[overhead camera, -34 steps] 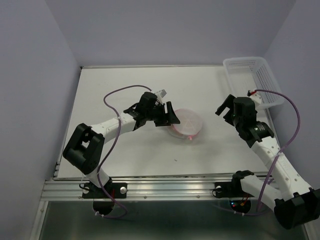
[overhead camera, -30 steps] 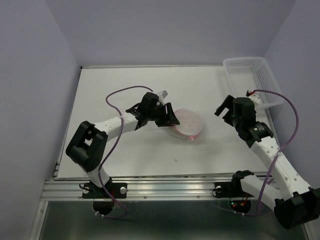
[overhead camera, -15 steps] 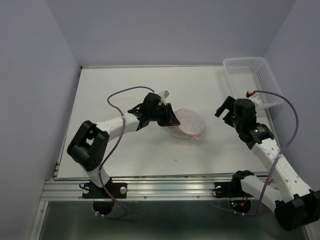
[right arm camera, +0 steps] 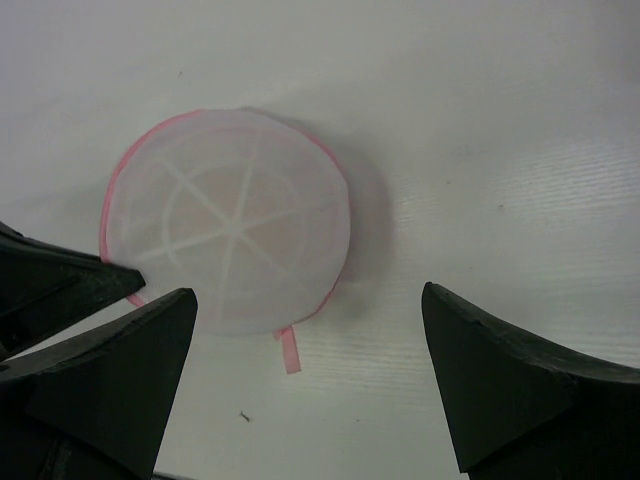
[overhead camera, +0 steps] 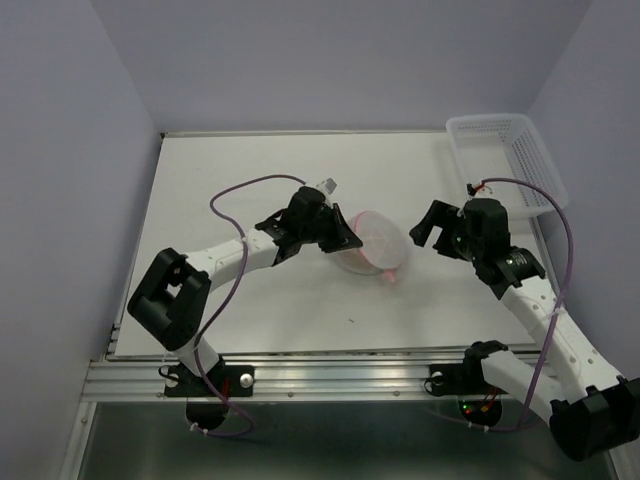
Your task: Unzip the laundry bag and remove the bra
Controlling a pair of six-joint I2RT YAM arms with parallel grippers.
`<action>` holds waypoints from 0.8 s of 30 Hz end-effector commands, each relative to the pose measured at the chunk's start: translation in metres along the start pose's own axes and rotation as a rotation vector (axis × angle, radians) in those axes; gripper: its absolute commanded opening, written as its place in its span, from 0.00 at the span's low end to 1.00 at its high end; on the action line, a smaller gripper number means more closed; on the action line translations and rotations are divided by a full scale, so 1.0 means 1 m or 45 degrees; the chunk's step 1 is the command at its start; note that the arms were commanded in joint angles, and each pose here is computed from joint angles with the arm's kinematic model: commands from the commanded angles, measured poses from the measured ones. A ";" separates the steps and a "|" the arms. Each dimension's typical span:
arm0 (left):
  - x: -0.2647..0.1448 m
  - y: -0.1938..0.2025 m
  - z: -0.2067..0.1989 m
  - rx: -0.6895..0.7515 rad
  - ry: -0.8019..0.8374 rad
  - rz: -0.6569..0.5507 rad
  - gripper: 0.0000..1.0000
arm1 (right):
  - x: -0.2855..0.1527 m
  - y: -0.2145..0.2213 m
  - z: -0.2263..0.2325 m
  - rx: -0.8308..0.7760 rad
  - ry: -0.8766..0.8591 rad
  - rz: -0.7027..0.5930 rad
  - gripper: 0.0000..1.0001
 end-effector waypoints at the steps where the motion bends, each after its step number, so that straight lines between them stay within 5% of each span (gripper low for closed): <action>1: -0.029 -0.013 -0.032 -0.146 0.068 -0.206 0.00 | -0.007 0.005 0.020 -0.092 -0.276 0.068 1.00; 14: -0.047 -0.019 -0.030 -0.290 -0.048 -0.420 0.00 | -0.011 0.051 0.048 -0.159 -0.653 0.367 1.00; 24: -0.048 -0.015 -0.021 -0.369 -0.105 -0.440 0.00 | 0.022 0.080 0.064 -0.174 -0.682 0.294 1.00</action>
Point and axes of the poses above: each gripper's point midway between its finger pads, its own x axis out along the fingers, its own z axis along the line the jaws close on, y = z × x, the point moved 10 cm from there along -x, back along the fingers, and after that the axes turned 2 degrees about -x, right-handed, at the moved point
